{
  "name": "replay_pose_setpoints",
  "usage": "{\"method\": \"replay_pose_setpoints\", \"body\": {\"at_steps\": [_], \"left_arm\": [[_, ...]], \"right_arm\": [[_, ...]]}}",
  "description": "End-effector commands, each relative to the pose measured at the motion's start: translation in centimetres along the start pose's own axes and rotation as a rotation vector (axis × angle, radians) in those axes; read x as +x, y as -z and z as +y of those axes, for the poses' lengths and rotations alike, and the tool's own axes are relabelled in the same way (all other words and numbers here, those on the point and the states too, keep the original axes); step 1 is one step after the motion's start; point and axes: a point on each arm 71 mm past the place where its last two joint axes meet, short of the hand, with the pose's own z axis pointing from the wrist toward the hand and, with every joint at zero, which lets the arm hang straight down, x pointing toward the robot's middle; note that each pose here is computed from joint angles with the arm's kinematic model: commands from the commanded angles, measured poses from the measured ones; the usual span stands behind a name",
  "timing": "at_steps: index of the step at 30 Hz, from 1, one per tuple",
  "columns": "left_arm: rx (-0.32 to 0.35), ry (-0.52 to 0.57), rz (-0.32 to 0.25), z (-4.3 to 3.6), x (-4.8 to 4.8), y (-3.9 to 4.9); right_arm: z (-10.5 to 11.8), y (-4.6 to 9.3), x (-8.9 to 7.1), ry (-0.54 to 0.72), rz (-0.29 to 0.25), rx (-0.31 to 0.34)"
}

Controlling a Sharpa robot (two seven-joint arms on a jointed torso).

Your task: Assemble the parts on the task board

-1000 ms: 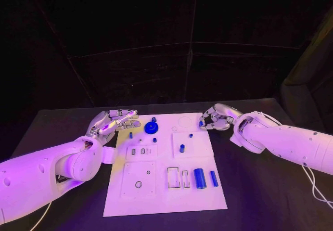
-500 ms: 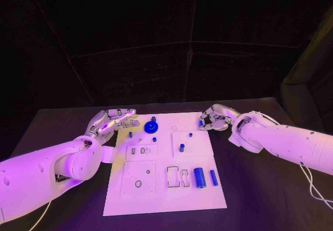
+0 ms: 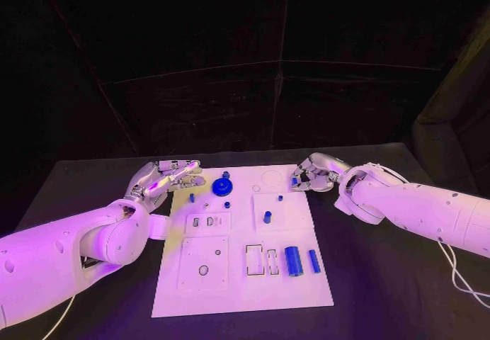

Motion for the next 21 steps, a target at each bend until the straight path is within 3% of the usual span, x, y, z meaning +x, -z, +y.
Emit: {"method": "replay_pose_setpoints", "body": {"at_steps": [1,12,21], "left_arm": [[0.006,0.002,0.012,-0.11,0.11,-0.04],[0.008,-0.002,0.004,-0.13,-0.31,-0.02],[0.008,-0.004,0.001,-0.08,-0.41,-0.15]], "right_arm": [[-0.1,-0.1,0.0,0.026,0.000,0.012],[0.8,0.3,-0.2,0.032,-0.043,-0.002],[4.3,1.3,0.4,0.001,-0.059,-0.060]]}}
